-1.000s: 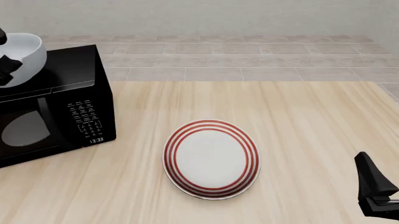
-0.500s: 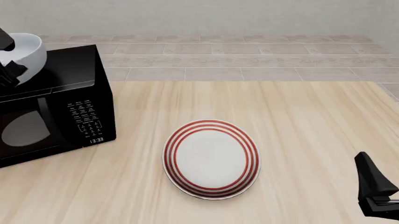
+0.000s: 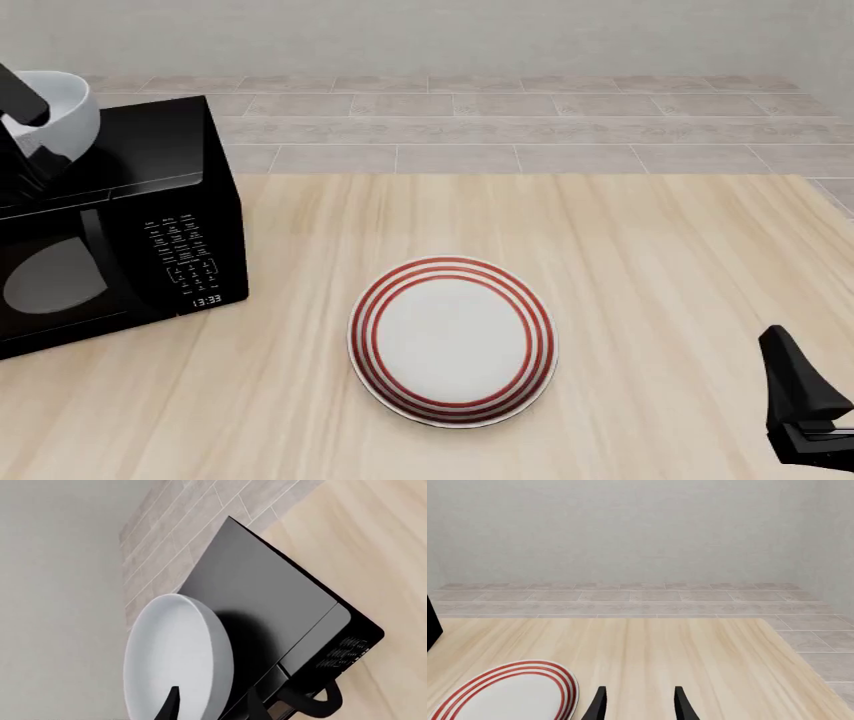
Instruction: Pick up the white bowl and put it on the plate.
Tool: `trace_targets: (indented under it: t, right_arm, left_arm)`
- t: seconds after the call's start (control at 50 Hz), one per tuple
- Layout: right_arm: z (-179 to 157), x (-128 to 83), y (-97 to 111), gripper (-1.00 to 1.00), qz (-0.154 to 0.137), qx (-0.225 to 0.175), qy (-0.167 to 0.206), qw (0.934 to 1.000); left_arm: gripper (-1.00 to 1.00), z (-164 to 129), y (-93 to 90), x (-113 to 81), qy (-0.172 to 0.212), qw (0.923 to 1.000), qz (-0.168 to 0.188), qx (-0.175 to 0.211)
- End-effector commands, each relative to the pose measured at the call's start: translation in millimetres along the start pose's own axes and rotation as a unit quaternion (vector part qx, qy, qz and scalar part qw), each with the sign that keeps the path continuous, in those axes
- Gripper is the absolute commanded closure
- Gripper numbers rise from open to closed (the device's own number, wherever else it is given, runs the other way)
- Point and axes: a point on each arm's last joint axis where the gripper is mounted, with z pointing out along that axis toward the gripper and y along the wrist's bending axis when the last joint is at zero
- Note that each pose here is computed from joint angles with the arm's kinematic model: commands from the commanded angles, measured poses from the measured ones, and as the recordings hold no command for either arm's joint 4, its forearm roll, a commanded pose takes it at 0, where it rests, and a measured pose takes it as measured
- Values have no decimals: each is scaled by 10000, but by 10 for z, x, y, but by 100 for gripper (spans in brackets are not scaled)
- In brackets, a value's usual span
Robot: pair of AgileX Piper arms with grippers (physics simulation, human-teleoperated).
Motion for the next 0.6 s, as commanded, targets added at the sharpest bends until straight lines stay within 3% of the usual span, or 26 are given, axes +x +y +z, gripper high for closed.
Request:
trace_targets:
  t: [0.02, 0.2, 0.6]
  right_arm:
    - [-3, 3, -1, -100, -11, 12, 3, 10000]
    - [-3, 3, -1, -100, -12, 12, 3, 10000]
    - [-4, 3, -1, -100, -11, 10, 1, 10000]
  left_arm:
    - [-100, 87, -19, 37, 52, 10000, -15, 25]
    - [-100, 101, -24, 23, 46, 9998, -179, 51]
    - [-100, 306, -82, 202, 247, 9996, -154, 63]
